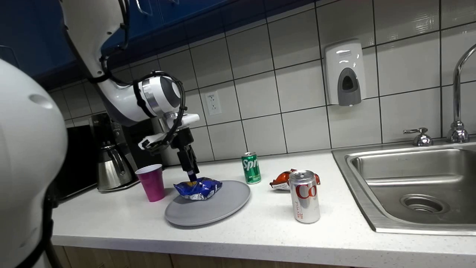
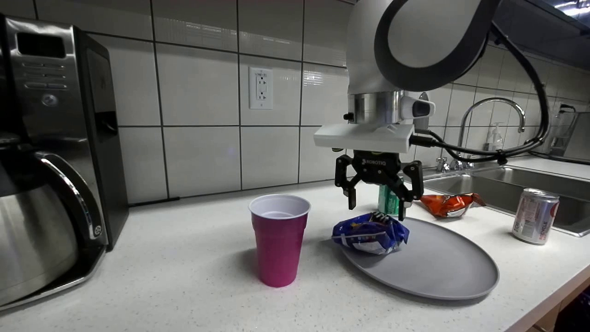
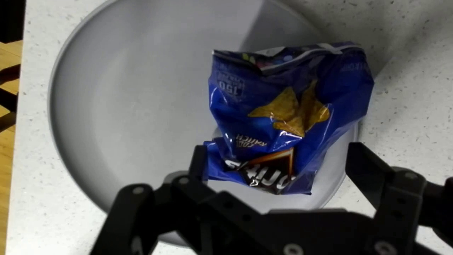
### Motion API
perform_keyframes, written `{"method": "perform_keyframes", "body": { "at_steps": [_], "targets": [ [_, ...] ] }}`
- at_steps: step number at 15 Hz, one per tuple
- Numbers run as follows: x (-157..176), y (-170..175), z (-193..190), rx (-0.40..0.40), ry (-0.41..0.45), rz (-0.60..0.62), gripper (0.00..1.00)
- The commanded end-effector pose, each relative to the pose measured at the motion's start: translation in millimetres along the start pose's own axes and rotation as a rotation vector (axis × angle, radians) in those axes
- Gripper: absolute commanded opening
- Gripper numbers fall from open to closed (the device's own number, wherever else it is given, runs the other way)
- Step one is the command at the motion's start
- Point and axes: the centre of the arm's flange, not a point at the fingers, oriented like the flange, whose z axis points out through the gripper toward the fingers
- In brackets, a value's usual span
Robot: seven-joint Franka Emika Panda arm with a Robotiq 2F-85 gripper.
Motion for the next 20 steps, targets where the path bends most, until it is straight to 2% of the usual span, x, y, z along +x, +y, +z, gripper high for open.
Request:
{"method": "perform_keyframes", "body": {
  "at_steps": [1, 7, 17, 18, 19, 20],
  "targets": [
    [6.0, -15.4, 5.6, -0.002, 0.022, 0.025, 1.0],
    [17.1, -29.1, 12.4, -0.006, 0.023, 0.032, 1.0],
    [17.0, -42.9, 19.7, -0.007, 0.019, 0.029, 0.99],
    [16.4, -43.5, 20.1, -0.007, 0.018, 0.028, 0.96],
    [16.0, -44.1, 20.6, -0.006, 0.02, 0.029, 0.74],
    [15.4, -44.7, 21.0, -0.008, 0.021, 0.027, 0.71]
  ]
}}
